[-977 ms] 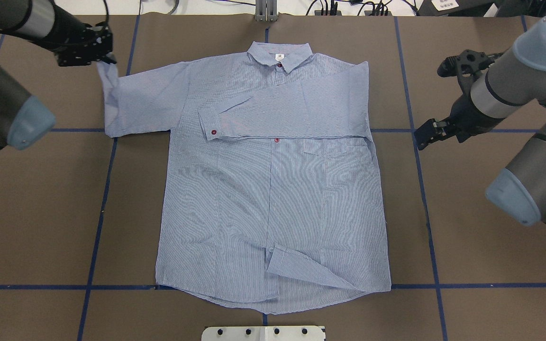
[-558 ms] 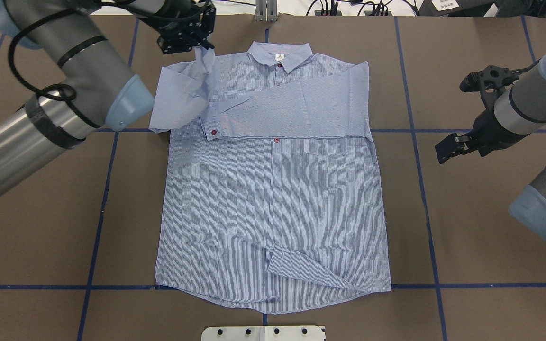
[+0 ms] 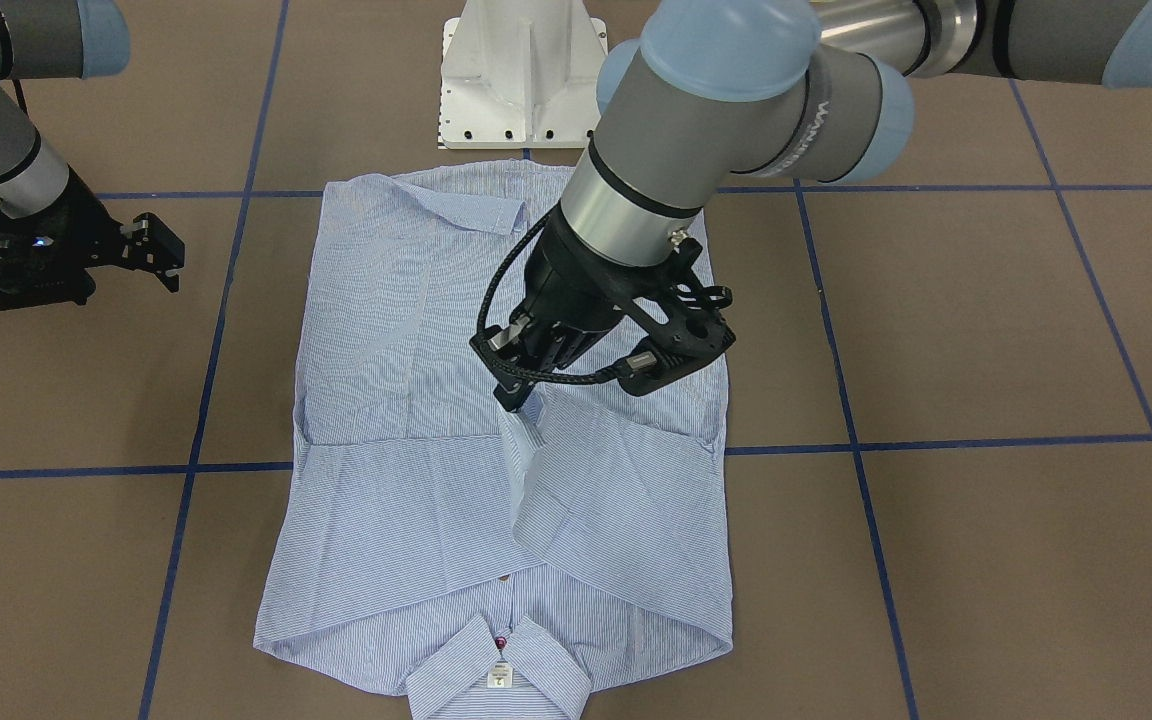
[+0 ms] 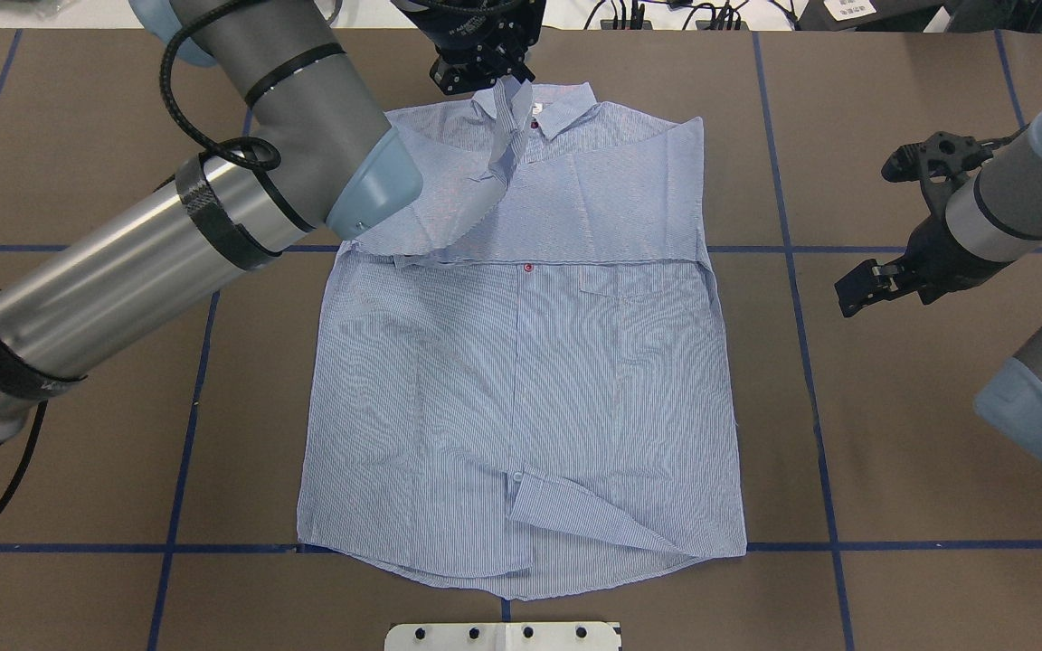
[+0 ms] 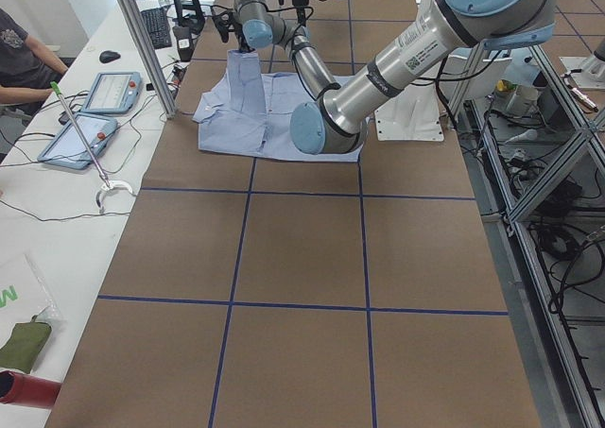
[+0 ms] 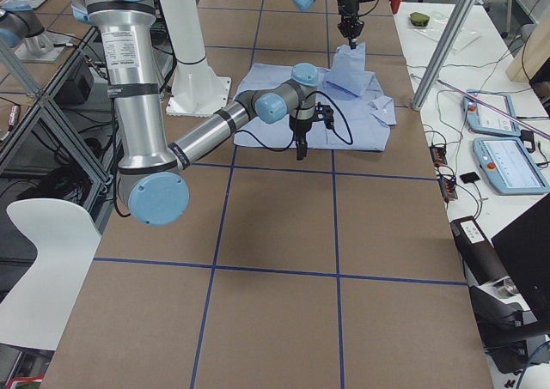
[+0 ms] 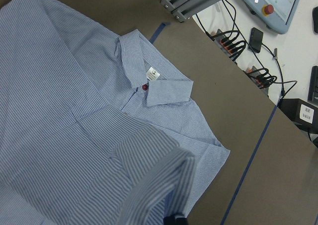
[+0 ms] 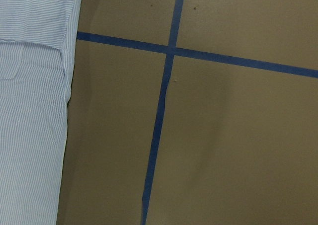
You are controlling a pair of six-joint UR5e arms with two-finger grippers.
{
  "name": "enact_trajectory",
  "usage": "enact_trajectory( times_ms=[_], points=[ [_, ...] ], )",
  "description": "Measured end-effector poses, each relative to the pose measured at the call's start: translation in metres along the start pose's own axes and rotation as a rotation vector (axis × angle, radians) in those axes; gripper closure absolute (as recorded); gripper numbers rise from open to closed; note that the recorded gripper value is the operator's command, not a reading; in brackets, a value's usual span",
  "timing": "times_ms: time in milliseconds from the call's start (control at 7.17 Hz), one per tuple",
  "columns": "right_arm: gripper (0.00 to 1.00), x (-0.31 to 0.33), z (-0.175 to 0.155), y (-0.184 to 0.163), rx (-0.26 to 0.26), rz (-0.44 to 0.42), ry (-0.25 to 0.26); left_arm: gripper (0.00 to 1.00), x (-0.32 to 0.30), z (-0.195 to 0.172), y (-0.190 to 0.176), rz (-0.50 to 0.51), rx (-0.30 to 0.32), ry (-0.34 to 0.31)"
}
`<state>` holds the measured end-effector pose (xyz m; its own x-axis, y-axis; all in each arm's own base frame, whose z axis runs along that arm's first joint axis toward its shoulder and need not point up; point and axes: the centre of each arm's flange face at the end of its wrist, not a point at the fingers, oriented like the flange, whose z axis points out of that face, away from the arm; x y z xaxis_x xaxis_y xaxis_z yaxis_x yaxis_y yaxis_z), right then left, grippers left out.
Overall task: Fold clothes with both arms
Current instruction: 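Grasp the other cuff with the left gripper and fold it across the shirt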
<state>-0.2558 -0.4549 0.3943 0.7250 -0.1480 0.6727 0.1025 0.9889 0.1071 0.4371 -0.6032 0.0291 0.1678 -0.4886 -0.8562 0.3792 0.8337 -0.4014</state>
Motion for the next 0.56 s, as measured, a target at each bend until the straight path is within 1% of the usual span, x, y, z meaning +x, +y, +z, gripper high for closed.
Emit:
enact_trajectory(
  times_ms=[140, 279, 558],
  points=[
    [0.0, 0.0, 0.001, 0.0, 0.0, 0.001, 0.001, 1.0, -0.004, 0.018, 0.014, -0.001, 0.002, -0.008],
    [0.0, -0.001, 0.002, -0.001, -0.001, 0.004, 0.002, 1.0, -0.01, 0.046, 0.026, -0.01, 0.017, -0.005],
    [0.0, -0.002, 0.003, -0.003, -0.003, 0.006, 0.003, 0.99, -0.027, 0.107, 0.057, -0.036, 0.032, 0.023]
  ],
)
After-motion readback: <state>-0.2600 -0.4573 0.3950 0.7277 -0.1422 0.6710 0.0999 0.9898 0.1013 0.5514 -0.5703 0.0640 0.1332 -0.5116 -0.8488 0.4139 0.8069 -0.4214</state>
